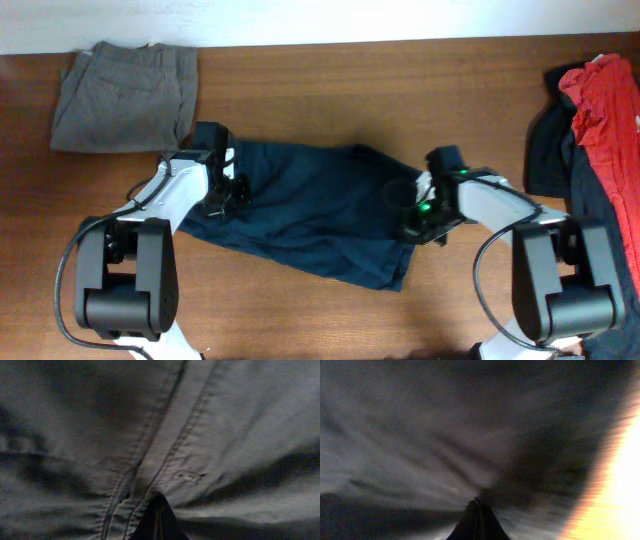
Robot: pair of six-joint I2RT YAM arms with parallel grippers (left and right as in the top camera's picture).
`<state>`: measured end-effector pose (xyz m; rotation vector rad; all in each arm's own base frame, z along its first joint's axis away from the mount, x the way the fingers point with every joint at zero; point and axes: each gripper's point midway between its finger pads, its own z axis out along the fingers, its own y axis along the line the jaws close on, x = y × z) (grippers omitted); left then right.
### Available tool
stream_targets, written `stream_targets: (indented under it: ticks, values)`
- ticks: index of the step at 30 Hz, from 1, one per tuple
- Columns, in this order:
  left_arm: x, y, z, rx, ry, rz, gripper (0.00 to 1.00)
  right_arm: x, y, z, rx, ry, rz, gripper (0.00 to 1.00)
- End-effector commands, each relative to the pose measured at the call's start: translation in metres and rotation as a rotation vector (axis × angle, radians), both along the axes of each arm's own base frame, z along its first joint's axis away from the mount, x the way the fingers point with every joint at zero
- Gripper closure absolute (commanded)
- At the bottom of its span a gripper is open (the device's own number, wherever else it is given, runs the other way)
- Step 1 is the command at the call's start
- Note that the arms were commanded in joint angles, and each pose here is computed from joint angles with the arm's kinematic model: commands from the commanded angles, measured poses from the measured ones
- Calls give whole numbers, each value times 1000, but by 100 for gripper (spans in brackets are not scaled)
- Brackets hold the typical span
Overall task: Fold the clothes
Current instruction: 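Pull the shorts apart with both grippers, stretching them horizontally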
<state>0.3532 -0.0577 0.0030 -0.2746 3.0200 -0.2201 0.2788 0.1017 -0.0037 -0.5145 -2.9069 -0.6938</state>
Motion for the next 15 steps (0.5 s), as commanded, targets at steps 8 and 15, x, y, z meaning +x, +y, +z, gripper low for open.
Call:
stream_targets:
  ticks: [8, 15]
  values:
    - [-11, 16, 4, 40, 51, 165, 99, 22, -112, -8, -268, -12, -175, 96]
    - [-9, 16, 53, 19, -55, 192, 99, 61, -138, 45, -298, -86, -163, 96]
